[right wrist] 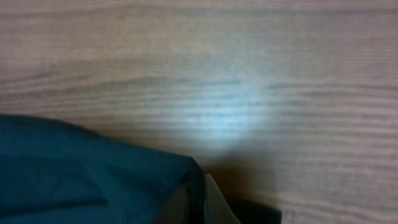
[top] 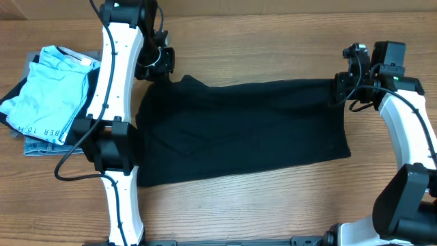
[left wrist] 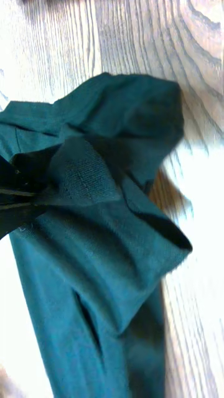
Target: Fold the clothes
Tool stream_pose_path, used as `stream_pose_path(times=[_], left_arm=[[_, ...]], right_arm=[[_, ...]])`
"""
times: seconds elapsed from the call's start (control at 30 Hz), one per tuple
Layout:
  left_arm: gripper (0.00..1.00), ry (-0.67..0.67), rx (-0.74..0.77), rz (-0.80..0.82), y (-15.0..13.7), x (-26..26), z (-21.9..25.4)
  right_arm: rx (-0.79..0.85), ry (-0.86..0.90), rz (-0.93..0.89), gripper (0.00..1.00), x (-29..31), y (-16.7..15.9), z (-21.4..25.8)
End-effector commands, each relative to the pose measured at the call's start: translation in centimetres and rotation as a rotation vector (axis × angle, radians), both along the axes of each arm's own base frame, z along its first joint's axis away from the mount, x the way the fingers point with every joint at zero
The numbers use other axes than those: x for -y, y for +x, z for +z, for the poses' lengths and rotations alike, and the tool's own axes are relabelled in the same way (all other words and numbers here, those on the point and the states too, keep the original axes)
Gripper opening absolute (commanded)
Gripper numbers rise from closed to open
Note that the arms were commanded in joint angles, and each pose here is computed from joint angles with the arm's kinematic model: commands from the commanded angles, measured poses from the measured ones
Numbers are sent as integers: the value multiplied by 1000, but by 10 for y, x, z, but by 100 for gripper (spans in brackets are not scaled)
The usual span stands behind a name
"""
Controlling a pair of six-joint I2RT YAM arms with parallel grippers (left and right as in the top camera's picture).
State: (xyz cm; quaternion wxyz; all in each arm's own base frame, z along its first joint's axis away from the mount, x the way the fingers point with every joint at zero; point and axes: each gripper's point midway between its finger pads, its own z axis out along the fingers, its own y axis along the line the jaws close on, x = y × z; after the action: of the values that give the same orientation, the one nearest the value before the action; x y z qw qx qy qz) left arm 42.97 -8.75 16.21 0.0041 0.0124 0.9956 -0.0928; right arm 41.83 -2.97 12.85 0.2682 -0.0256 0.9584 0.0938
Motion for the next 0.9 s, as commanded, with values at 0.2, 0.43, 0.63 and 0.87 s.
stream_pose_path(times=[0.2, 0.43, 0.63, 0.87], left_arm=[[4, -25, 48, 33, -16, 7, 34], [4, 75, -79, 34, -47, -11, 7], [4, 112, -154, 32, -69, -19, -6], [4, 147, -208, 36, -80, -25, -19]], right_arm=[[-28, -13, -58, 4, 6, -18, 21], [-82, 12, -129, 4, 12, -35, 23], [-205, 34, -211, 4, 14, -59, 12], [-360, 47, -354, 4, 17, -91, 1]])
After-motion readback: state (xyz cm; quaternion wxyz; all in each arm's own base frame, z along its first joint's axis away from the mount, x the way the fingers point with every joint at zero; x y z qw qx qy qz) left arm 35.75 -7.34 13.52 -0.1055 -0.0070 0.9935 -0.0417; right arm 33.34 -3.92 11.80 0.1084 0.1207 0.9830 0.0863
